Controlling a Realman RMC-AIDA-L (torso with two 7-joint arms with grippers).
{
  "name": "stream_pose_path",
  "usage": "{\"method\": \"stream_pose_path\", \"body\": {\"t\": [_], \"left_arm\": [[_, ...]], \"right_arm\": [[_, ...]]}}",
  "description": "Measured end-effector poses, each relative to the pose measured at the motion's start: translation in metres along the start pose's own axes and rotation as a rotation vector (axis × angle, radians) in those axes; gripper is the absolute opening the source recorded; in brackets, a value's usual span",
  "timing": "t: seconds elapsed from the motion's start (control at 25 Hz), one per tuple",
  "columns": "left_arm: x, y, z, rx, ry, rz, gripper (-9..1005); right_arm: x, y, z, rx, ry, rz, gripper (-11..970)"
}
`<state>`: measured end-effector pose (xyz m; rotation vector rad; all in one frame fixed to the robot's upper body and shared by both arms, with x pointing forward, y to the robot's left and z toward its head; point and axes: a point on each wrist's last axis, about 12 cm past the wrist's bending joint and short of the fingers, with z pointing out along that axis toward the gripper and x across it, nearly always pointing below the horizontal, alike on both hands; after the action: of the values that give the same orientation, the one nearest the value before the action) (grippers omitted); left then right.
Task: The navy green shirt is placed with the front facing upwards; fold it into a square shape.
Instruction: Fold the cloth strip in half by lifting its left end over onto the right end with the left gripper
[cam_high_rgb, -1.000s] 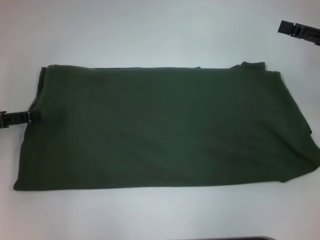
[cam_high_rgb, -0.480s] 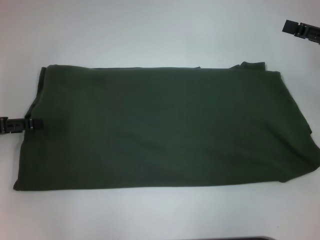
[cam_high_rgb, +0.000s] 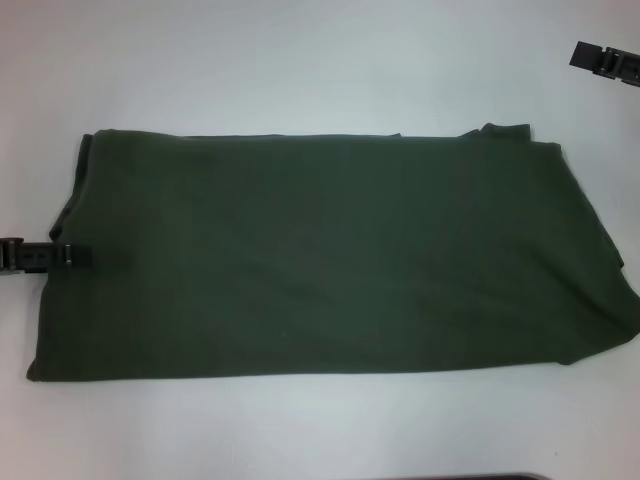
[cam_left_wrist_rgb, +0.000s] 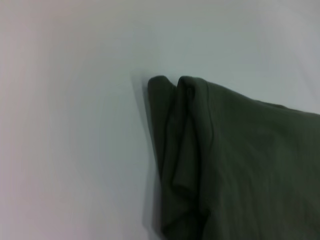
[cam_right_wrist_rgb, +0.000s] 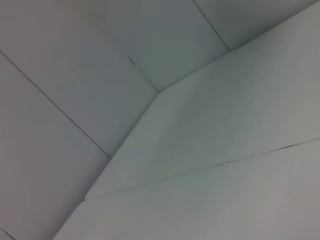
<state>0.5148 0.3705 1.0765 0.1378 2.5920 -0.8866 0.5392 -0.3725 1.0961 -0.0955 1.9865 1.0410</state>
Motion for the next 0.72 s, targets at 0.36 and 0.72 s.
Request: {"method": "stream_pose_path", "body": {"t": [0.36, 0.72], "left_arm": [[-0.009, -0.006, 0.006, 0.008, 0.038, 0.017, 895], [-0.018, -0.014, 0.014, 0.017, 0.072, 0.050, 893]], "right_arm": [[0.001, -0.001, -0.001, 0.003, 0.000, 0.002, 926], [0.001, -0.001, -0.003, 0.005, 0.000, 0.002, 926]]}}
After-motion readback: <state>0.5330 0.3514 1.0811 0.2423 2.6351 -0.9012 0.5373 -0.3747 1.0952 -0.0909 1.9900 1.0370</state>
